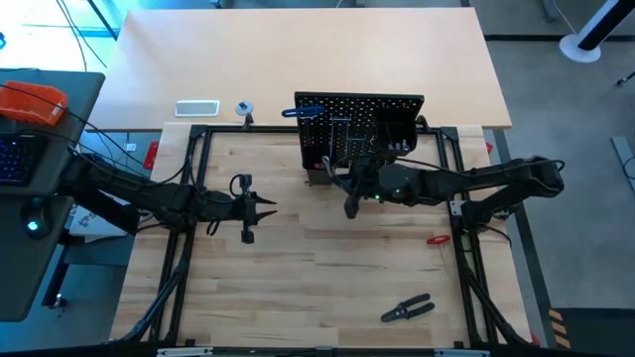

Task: Hang tools onto peg board
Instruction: Hang the wrench on the pegboard

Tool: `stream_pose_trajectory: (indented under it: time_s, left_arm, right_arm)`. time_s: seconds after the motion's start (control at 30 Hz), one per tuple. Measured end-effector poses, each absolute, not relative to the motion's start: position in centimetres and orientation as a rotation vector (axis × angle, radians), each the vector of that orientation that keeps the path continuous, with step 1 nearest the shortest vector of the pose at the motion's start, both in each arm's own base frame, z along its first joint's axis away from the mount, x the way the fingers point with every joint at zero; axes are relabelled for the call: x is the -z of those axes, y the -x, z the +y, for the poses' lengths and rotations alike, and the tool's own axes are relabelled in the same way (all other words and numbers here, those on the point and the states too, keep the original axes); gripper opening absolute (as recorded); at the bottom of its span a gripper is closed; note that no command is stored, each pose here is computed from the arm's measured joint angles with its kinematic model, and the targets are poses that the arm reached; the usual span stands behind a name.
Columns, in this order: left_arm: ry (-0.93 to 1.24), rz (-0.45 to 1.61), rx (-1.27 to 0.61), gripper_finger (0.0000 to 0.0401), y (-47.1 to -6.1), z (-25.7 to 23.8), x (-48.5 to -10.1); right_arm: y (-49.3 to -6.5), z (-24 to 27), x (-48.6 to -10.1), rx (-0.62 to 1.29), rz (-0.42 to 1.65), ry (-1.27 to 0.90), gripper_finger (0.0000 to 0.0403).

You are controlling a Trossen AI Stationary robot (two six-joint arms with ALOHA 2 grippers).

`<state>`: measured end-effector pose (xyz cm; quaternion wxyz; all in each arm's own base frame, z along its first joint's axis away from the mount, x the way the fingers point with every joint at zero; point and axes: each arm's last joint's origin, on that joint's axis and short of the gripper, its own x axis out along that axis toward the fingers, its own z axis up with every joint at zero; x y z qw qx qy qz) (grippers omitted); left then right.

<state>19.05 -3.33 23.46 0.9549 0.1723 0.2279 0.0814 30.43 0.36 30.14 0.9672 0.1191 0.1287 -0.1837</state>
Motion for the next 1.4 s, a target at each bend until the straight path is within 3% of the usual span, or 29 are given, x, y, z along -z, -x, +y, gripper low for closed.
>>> stream_pose_trajectory:
  time_s: [0.27,0.63,1.4]
  left_arm:
    - [-0.352,0.471,-0.165,0.0092,-19.0,-3.3,-23.4]
    - [-0.345,0.459,-0.167,0.0092,-19.1,-3.3,-23.5]
    - [-0.340,0.460,-0.168,0.0092,-19.1,-3.3,-23.5]
  right_arm:
    - [-29.0,0.3,-31.6,0.396,0.233,-0.223,0.0000]
    - [-29.1,0.0,-31.2,0.281,0.282,-0.258,0.0000]
    - [-28.9,-2.5,-30.9,0.336,0.313,-0.255,0.0000]
